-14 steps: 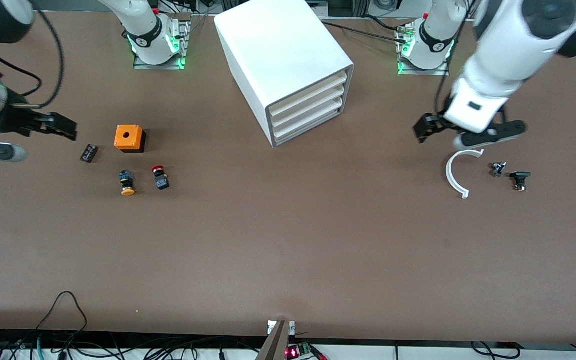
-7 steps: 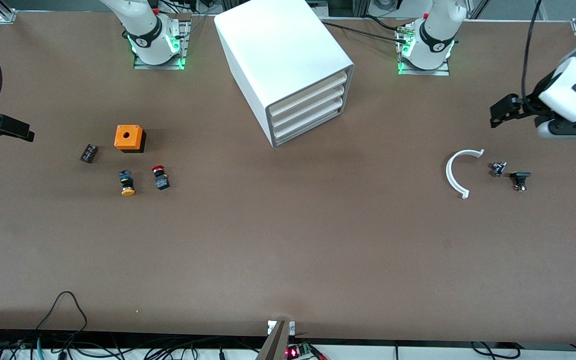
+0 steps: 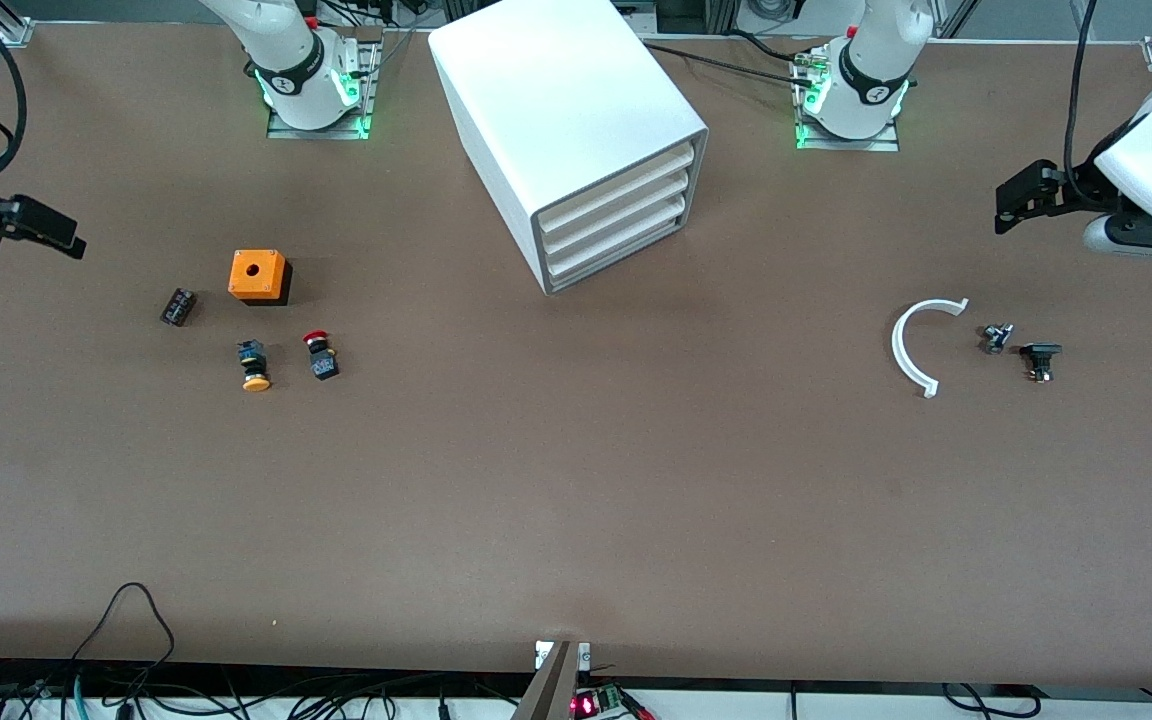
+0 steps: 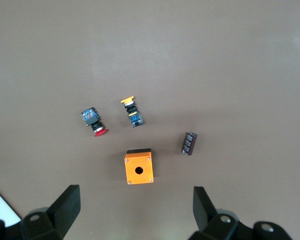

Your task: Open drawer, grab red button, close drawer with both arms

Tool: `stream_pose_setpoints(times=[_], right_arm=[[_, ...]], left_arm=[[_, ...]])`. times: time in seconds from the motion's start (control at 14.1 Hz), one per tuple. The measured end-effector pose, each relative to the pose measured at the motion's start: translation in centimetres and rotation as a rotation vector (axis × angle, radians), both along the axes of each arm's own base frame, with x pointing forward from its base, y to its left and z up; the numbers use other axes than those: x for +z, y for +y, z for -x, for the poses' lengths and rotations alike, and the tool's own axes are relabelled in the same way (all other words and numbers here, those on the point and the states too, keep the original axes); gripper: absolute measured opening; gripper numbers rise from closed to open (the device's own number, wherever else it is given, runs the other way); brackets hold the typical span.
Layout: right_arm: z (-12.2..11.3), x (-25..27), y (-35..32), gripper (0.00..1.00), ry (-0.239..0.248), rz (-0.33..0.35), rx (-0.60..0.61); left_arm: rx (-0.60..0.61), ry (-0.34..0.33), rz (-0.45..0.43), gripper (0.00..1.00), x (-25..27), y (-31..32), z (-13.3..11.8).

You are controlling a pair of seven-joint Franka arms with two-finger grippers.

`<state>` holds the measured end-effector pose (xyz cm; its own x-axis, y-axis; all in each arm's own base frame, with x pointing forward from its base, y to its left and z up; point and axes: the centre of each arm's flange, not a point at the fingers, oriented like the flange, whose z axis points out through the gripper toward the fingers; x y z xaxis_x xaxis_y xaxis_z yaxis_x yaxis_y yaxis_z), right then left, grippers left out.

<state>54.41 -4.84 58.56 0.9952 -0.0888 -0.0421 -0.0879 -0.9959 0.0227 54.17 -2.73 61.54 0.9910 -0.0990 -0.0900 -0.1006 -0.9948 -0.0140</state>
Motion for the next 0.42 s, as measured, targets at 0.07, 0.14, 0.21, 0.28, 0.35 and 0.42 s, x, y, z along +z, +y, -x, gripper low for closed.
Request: stream_pose_setpoints(times=[0.07,0.14,0.21,0.28,0.35,0.42], right_arm=[[0.5,0.0,0.1,1.0,-0.01,-0.001,0.002],[0.7,-0.1,0.1,1.0,-0.025,-0.002,0.003],[1.0,-0.4,0.1,1.0,-0.041,-0.002,0.004],[1.3,-0.7,0.1,1.0,-0.051,-0.003,0.004],[1.6,-0.9,0.1,1.0,-0.052,-0.003,0.005],[1.8,-1.0,0.1,1.0,-0.05,-0.004,0.008]], left_arm=[[0.002,0.001,0.0,1.0,0.0,0.4,0.0],[0.002,0.001,0.001,1.0,0.0,0.5,0.0],[-0.001,0.001,0.001,1.0,0.0,0.4,0.0],[-0.003,0.001,0.001,1.0,0.0,0.3,0.0],[-0.006,0.001,0.001,1.0,0.0,0.1,0.0],[-0.008,0.001,0.001,1.0,0.0,0.0,0.0]])
